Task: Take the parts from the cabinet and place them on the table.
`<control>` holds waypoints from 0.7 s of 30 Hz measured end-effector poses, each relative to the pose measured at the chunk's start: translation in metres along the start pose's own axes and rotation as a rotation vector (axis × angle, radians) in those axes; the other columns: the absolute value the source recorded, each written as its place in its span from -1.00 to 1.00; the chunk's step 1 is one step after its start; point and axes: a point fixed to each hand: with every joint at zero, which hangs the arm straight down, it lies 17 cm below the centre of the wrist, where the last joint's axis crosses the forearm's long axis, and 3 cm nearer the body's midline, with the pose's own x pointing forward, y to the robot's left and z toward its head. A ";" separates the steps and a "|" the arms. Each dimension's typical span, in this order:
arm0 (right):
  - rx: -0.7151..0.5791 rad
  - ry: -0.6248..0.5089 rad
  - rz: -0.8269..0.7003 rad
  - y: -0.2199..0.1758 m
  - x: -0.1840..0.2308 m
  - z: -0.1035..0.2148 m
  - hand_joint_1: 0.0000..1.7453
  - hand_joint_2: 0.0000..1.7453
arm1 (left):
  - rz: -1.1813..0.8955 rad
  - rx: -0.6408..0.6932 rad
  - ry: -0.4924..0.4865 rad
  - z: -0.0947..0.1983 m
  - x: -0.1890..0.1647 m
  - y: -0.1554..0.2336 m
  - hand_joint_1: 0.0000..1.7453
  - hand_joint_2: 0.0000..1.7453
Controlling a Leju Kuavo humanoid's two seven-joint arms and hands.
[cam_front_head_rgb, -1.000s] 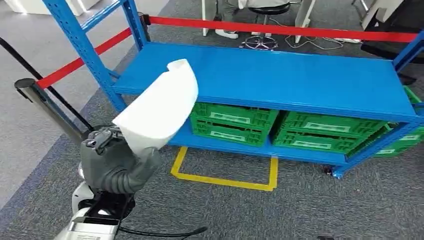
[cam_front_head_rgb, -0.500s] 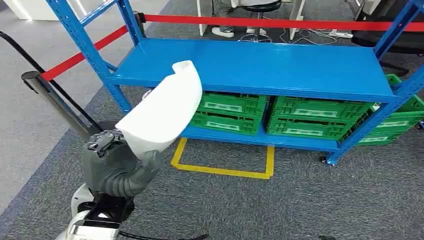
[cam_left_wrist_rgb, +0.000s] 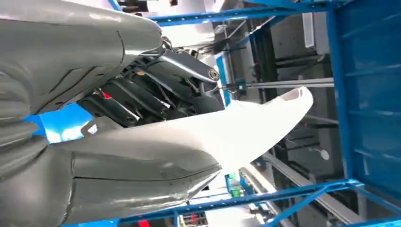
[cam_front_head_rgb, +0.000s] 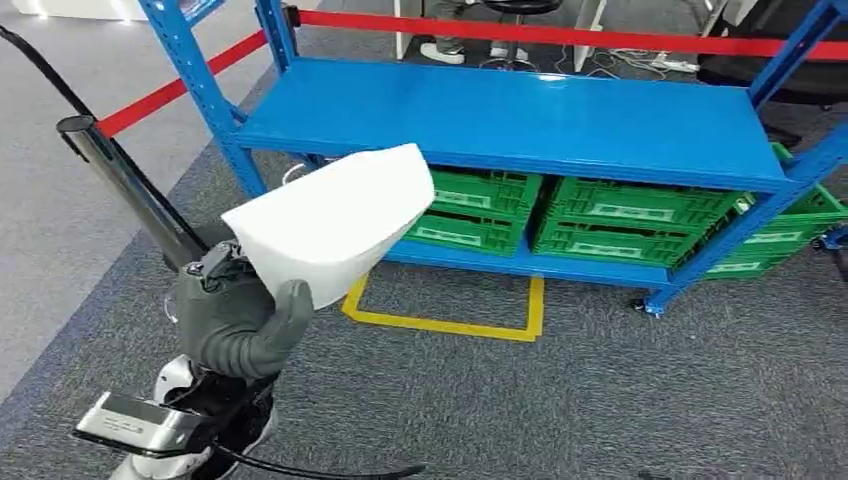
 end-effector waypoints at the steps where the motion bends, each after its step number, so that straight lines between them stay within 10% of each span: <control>1: 0.001 0.001 -0.001 0.000 -0.001 0.001 -1.00 1.00 | -0.013 0.004 0.000 0.001 -0.001 0.001 1.00 1.00; 21: -0.001 -0.003 -0.006 0.000 -0.001 0.001 -1.00 1.00 | -0.012 0.053 0.008 0.001 -0.004 0.008 1.00 1.00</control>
